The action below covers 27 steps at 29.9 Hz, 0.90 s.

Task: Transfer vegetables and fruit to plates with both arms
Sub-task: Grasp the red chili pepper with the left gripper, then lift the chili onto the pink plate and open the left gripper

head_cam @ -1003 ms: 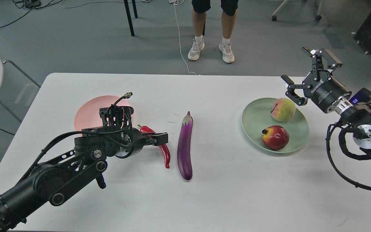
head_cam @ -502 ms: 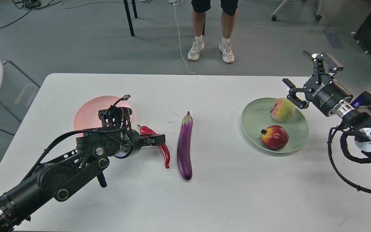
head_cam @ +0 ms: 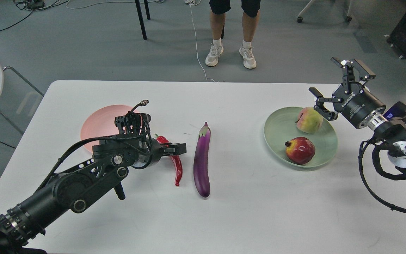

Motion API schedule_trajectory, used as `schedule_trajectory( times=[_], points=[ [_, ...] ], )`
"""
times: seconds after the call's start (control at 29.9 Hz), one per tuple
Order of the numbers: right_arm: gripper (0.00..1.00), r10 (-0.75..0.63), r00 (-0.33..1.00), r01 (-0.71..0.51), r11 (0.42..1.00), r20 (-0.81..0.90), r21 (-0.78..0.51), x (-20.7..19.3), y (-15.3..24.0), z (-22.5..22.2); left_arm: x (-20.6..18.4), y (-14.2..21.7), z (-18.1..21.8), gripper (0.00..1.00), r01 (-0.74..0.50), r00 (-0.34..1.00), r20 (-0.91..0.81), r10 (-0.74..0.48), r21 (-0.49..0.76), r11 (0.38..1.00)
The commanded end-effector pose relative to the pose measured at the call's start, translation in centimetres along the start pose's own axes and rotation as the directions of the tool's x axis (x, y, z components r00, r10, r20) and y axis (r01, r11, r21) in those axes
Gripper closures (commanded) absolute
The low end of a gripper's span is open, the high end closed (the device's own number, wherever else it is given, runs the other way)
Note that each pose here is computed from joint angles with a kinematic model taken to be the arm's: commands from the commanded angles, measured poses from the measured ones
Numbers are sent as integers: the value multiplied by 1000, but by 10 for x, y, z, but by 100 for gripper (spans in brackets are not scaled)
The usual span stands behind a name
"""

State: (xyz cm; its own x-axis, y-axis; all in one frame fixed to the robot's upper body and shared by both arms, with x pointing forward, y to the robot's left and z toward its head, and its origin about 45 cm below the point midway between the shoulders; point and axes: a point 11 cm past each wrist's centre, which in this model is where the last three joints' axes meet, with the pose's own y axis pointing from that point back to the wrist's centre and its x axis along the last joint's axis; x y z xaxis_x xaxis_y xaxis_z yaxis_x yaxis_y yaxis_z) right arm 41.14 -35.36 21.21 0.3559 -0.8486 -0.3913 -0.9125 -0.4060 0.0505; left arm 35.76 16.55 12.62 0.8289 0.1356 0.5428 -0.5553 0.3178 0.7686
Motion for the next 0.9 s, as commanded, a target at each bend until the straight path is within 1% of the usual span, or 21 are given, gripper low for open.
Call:
schedule_trajectory(
  times=[0.0,0.03,0.07,0.1,0.2,0.23,0.33,0.4,0.5,0.57,0.67,0.87],
  points=[
    [2,1,1000,-1,1000,-2,-1,0,0,0,3,0,0,6,-4,1000,7,4,4,1000],
    [2,2,1000,-2,1000,-1,0,0,0,0,2,0,0,8,-3,1000,8,3,4,1000],
    [2,2,1000,-2,1000,-1,0,0,0,0,2,-1,0,13,-1,1000,12,1,7,1000],
    [2,2,1000,-2,1000,-1,0,0,0,0,1,-1,0,22,2,1000,17,-2,9,1000],
    [2,2,1000,-2,1000,-1,0,0,0,0,-1,-3,0,60,10,999,37,-10,19,1000],
    [2,2,1000,-2,1000,-1,0,0,0,0,-1,-3,2,68,11,999,48,-12,23,1000],
    [2,1,1000,-1,1000,-2,-1,0,0,0,1,-3,0,76,10,998,59,-11,30,1000],
    [2,0,1000,0,1000,0,0,0,0,0,2,-2,0,83,8,998,60,-10,31,999],
    [2,0,1000,0,1000,0,0,0,0,0,2,-2,0,89,7,998,60,-9,31,999],
    [2,0,1000,0,1000,-1,-1,0,0,0,4,-1,0,91,5,998,57,-7,30,1000],
    [2,0,1000,0,1000,-1,-1,0,0,0,14,2,8,91,-13,998,60,12,10,1000],
    [2,0,1000,0,1000,-1,-1,0,0,0,58,17,29,90,-70,996,56,72,-46,997]
  ],
)
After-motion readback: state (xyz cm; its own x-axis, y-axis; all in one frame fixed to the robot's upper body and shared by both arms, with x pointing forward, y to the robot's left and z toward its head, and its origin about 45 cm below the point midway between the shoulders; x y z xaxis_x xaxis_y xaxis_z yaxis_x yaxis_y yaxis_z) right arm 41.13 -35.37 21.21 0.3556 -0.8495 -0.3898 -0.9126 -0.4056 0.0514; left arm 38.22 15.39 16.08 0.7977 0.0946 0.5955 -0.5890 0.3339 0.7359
